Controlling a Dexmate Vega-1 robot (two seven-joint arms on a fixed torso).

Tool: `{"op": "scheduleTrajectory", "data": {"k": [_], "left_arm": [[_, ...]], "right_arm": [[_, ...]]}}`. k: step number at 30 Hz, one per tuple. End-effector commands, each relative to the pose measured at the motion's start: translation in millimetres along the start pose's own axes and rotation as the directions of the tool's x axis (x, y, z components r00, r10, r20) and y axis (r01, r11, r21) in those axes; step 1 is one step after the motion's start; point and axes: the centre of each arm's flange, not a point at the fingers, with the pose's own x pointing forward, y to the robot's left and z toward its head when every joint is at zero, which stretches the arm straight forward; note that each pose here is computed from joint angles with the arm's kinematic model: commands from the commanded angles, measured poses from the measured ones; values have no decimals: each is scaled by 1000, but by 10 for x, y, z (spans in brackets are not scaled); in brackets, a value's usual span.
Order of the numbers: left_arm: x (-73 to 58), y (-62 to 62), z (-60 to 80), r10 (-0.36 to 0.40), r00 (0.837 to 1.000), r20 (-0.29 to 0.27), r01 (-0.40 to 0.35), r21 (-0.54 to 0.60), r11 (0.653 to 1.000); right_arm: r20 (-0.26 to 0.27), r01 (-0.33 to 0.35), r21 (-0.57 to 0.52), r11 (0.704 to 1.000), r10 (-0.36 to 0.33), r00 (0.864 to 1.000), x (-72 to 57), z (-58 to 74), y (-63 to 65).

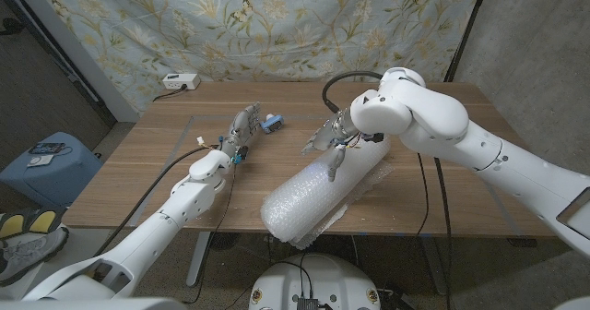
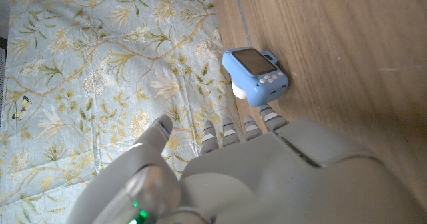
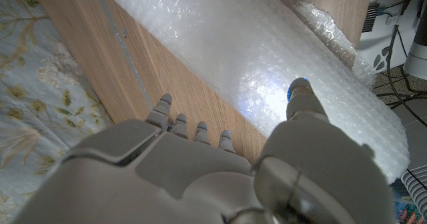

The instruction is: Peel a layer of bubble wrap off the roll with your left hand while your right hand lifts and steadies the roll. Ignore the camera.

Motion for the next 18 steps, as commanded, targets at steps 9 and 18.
{"op": "scheduleTrajectory", "data": {"k": [9,18], "left_arm": [[-86,-33,0,3,1000,-22,-3,5,1000],[-72,-85,-14,-5,999,-33,5,1,1000]], "right_arm": [[14,-10,-88,996,12,1000,178,-49,98],[53,-64,-83,994,69,996,305,-111,178]]}}
